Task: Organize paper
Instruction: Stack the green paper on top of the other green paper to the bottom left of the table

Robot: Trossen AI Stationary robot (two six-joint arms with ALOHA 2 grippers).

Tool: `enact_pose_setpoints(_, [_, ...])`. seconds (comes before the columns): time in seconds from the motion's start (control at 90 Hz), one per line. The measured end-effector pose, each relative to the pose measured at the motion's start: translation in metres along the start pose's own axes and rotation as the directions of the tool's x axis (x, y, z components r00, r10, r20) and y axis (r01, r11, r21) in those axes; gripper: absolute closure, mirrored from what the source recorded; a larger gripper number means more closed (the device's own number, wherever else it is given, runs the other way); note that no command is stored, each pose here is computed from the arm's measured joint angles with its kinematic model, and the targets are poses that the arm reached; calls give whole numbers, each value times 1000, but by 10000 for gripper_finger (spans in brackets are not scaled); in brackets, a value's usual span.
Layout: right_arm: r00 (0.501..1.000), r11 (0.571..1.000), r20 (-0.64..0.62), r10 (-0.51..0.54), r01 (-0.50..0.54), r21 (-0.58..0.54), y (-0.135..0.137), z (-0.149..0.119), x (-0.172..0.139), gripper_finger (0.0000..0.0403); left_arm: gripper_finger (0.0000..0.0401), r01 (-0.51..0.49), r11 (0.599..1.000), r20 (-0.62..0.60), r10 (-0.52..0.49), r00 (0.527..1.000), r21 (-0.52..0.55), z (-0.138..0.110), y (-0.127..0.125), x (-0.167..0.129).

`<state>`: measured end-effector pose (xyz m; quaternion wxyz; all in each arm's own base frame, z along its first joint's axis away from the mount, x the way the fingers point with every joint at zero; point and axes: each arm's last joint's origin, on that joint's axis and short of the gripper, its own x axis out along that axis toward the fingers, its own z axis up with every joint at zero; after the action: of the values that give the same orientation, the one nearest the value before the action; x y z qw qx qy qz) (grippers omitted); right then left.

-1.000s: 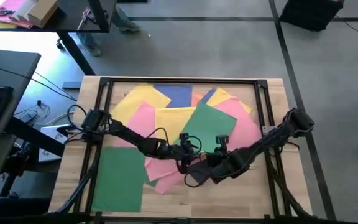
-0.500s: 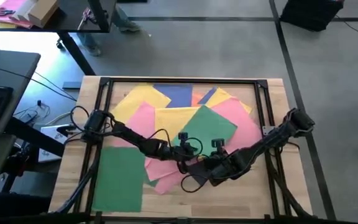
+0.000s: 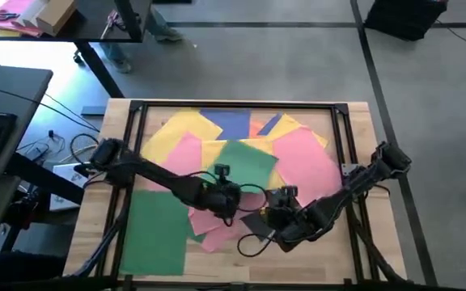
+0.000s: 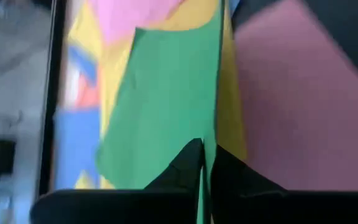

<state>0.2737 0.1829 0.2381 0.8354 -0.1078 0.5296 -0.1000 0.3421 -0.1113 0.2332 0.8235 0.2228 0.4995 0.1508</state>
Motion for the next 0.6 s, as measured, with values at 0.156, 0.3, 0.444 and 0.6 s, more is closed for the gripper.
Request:
enact_pose_setpoints(0.156, [999,1000,35,-2,2,-6,8,-5,1,234,401,97,981,-200,-130,971,-169,-35,4,-49])
enact_pose_setpoints(0.3, [997,1000,68,-20,21,-12,10,-4,0,235,401,150,957,-299,-223,928,-247,-57,-18,-83])
enact_pose_setpoints(0.444, [996,1000,89,-10,11,-9,11,-2,0,236,401,184,929,-333,-293,896,-322,-73,-47,-107])
enact_pose_setpoints(0.6, [994,1000,112,-8,10,-17,12,1,0,236,401,192,914,-328,-316,891,-358,-89,-81,-125])
